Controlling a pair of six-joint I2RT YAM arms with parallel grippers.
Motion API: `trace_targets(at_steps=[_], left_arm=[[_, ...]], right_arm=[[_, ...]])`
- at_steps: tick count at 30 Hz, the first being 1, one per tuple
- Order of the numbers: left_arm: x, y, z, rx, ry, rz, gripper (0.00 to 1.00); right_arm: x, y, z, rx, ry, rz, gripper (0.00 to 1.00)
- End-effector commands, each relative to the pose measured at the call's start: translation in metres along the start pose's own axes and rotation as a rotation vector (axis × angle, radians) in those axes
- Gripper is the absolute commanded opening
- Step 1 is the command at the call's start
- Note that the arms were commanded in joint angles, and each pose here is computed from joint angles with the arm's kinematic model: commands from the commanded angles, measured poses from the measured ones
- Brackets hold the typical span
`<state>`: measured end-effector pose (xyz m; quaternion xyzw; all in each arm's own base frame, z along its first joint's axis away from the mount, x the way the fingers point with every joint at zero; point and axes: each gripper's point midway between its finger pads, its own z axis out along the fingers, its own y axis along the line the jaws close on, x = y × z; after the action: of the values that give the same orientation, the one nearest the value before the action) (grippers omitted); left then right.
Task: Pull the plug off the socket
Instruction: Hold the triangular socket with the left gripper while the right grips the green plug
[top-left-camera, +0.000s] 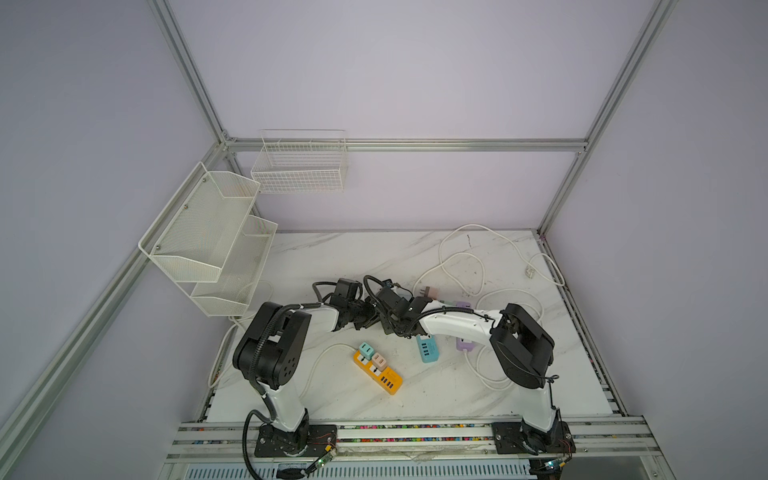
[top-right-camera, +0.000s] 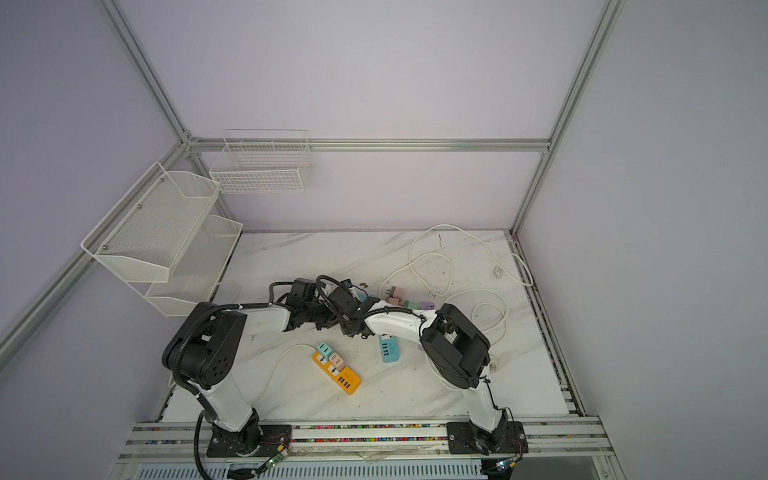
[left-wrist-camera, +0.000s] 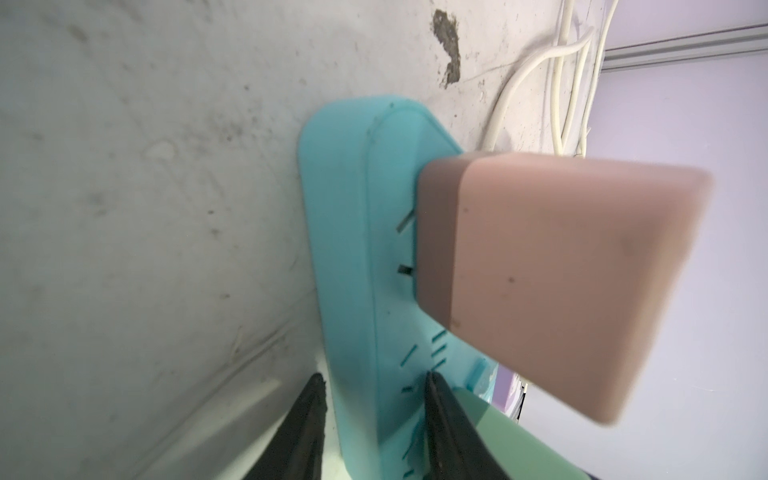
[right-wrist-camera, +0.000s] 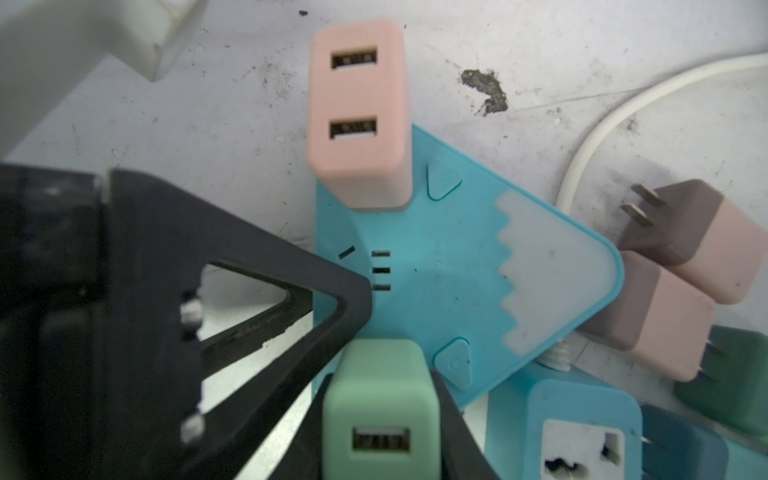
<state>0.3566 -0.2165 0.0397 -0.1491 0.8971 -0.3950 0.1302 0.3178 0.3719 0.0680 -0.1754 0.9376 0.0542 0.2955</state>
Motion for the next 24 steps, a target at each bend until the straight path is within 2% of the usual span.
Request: trace_targets(at_steps=[1, 6, 11, 19, 22, 24], left_arm=[[0.026, 0.023, 0.003, -0.093, 0.073, -0.021, 0.38], [0.029, 0.031, 0.001, -0.130, 0.073, -0.021, 0.38], [0.031, 0.036, 0.003, -0.147, 0.083, -0.025, 0.37], [0.029, 0.033, 0.003, -0.143, 0.078, -0.031, 0.36], [0.030, 0.028, 0.004, -0.132, 0.082, -0.027, 0.36], [0.031, 0.024, 0.003, -0.129, 0.082, -0.020, 0.36]], right_arm=[[-0.007, 0.003, -0.009, -0.010, -0.008, 0.000, 0.24], [-0.014, -0.002, -0.012, 0.014, -0.026, -0.006, 0.24], [-0.011, 0.010, -0.010, -0.009, -0.013, -0.015, 0.23], [-0.016, -0.011, -0.012, 0.035, -0.034, 0.005, 0.23], [-0.012, 0.007, -0.011, -0.002, -0.031, -0.016, 0.23], [-0.009, 0.014, -0.009, 0.023, -0.027, -0.037, 0.23]])
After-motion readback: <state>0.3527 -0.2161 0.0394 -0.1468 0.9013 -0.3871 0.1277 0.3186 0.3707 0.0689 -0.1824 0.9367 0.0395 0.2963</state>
